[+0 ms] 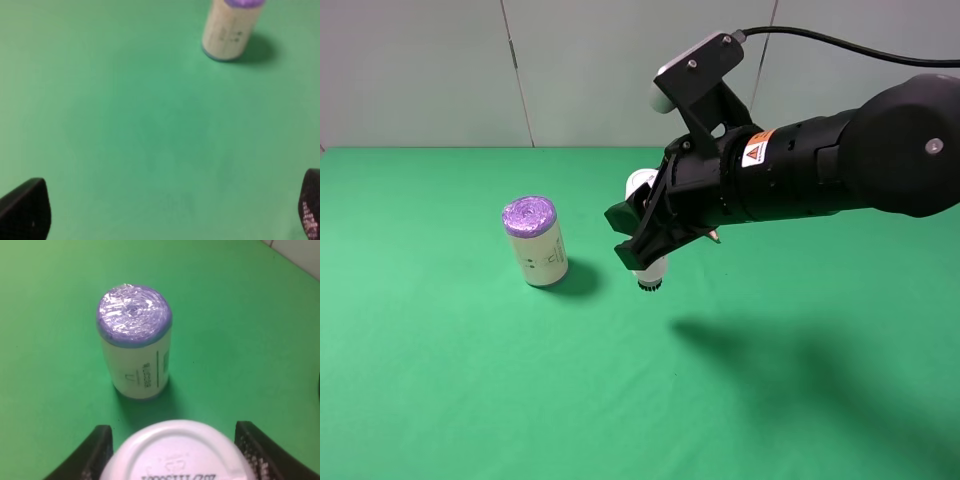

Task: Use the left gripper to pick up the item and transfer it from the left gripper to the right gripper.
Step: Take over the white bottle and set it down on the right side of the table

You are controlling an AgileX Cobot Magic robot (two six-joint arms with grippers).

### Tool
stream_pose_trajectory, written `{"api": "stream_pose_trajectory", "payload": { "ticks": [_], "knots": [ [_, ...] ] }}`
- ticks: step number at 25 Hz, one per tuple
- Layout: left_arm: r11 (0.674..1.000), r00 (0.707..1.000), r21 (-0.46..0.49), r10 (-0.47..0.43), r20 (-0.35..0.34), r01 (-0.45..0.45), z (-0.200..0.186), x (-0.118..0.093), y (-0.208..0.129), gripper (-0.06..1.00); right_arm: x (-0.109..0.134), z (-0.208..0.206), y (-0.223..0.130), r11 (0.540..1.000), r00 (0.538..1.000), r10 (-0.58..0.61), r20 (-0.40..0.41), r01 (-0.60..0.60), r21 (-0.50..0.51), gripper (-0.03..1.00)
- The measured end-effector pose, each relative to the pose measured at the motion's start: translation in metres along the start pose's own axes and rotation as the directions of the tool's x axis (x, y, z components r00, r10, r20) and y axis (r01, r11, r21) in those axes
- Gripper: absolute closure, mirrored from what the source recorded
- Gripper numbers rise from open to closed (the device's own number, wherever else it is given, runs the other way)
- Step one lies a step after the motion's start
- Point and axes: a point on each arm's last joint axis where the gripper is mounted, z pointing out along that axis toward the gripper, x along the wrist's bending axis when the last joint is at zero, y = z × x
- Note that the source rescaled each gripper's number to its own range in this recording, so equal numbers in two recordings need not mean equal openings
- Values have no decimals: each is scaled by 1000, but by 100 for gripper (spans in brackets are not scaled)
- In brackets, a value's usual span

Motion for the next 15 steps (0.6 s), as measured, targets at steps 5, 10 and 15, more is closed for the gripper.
{"api": "stream_pose_trajectory", "payload": {
  "ticks": [5, 10, 15],
  "knots": [
    [999, 999, -30, 35, 31, -34, 7, -3, 1, -5, 0, 0, 0, 1000, 1000, 22, 0, -22, 0, 93],
    [999, 999, -39, 39, 35, -37, 8, -4, 2, -6, 0, 0, 0, 999, 999, 37, 0, -37, 0, 93],
    [999, 999, -39, 39, 35, -37, 8, -4, 2, -6, 0, 0, -1, 999, 999, 42, -4, -42, 8, 93]
  ]
}}
